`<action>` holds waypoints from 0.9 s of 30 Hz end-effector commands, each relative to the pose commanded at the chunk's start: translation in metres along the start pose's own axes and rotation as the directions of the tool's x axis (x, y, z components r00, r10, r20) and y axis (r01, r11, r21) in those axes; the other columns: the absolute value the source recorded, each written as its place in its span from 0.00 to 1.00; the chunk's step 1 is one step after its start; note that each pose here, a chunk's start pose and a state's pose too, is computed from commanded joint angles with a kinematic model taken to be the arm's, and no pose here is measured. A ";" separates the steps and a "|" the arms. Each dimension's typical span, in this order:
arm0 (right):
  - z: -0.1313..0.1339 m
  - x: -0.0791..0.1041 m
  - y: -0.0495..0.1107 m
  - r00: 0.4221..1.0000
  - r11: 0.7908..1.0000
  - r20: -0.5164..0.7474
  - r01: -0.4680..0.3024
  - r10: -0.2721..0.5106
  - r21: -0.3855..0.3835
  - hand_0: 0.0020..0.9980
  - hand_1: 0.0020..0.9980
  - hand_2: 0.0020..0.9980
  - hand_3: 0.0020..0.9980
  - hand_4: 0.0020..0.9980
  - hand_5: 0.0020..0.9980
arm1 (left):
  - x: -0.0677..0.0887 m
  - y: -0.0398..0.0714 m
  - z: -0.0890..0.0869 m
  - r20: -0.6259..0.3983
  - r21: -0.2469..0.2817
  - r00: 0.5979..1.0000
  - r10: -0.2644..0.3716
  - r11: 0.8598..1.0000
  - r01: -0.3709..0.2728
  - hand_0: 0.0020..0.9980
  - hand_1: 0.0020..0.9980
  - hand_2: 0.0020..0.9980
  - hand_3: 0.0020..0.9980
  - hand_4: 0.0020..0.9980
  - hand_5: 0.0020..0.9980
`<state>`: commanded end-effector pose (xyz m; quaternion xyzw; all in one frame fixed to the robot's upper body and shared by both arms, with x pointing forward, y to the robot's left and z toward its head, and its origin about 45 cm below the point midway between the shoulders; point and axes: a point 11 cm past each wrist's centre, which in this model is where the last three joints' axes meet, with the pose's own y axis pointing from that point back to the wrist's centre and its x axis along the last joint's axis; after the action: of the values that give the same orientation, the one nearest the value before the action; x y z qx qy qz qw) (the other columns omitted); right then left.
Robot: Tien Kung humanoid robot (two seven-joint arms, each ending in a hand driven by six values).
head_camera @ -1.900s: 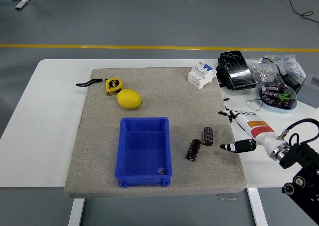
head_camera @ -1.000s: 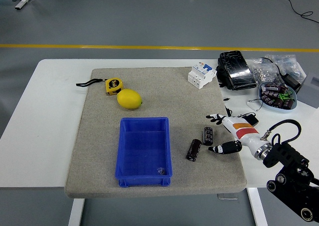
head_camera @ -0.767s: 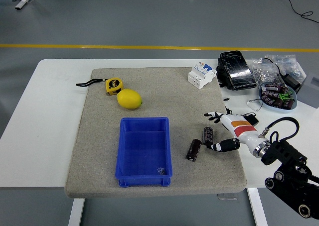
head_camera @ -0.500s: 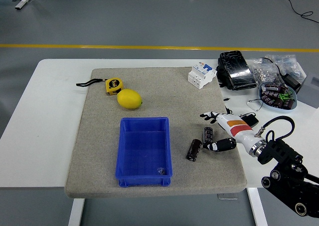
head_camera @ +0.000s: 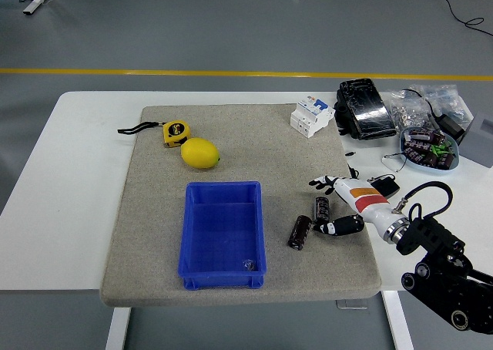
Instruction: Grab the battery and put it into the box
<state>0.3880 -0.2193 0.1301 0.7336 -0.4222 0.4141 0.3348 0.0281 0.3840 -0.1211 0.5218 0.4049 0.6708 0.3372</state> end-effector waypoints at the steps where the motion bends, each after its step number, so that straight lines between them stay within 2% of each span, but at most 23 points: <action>1: 0.000 0.000 0.000 1.000 1.000 -0.001 -0.002 0.002 0.001 0.62 0.61 0.69 0.77 0.96 0.21 | 0.000 0.000 0.000 0.000 0.000 1.000 0.000 1.000 0.000 0.61 0.64 0.72 0.60 0.65 0.61; 2: 0.000 0.000 0.000 1.000 1.000 -0.001 -0.003 0.003 0.002 0.58 0.59 0.68 0.73 0.88 0.17 | 0.000 0.000 0.000 0.001 0.000 1.000 0.000 1.000 0.000 0.61 0.64 0.72 0.60 0.65 0.61; 7: 0.001 -0.002 0.000 1.000 1.000 -0.002 -0.005 0.005 -0.001 0.58 0.59 0.68 0.73 0.88 0.17 | 0.000 0.000 0.000 0.002 0.000 1.000 -0.001 1.000 0.001 0.61 0.64 0.72 0.60 0.65 0.61; 8: 0.001 -0.002 0.000 1.000 1.000 -0.001 -0.006 0.006 -0.002 0.53 0.54 0.62 0.65 0.76 0.10 | -0.001 0.000 0.001 0.003 0.000 1.000 -0.001 1.000 0.001 0.61 0.64 0.72 0.60 0.65 0.61; 13: 0.002 -0.003 -0.001 1.000 1.000 0.007 -0.015 0.015 -0.003 0.53 0.54 0.62 0.65 0.76 0.10 | -0.001 0.000 0.002 0.004 -0.002 1.000 -0.002 1.000 0.002 0.61 0.64 0.72 0.60 0.65 0.61; 14: 0.001 -0.003 -0.001 1.000 1.000 0.008 -0.016 0.016 -0.003 0.50 0.51 0.56 0.59 0.66 0.06 | -0.001 0.000 0.002 0.004 -0.003 1.000 -0.002 1.000 0.002 0.61 0.64 0.72 0.60 0.65 0.61; 19: 0.001 -0.002 -0.002 1.000 1.000 0.013 -0.024 0.024 0.001 0.50 0.51 0.56 0.59 0.66 0.06 | -0.001 0.000 0.003 0.005 -0.006 1.000 -0.003 1.000 0.003 0.61 0.64 0.72 0.60 0.65 0.61; 20: 0.001 -0.002 -0.002 1.000 1.000 0.013 -0.024 0.024 0.000 0.48 0.49 0.53 0.55 0.64 0.05 | -0.001 0.000 0.004 0.006 -0.006 1.000 -0.003 1.000 0.003 0.61 0.64 0.72 0.60 0.65 0.61; 27: 0.003 -0.002 -0.002 1.000 1.000 0.019 -0.022 0.022 -0.008 0.46 0.48 0.52 0.55 0.63 0.04 | -0.001 0.000 0.004 0.008 -0.006 1.000 -0.003 1.000 0.003 0.61 0.64 0.72 0.60 0.65 0.61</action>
<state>0.3899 -0.2200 0.1267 0.7317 -0.4349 0.4089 0.3290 0.0321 0.3834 -0.1208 0.5228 0.4024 0.6694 0.3416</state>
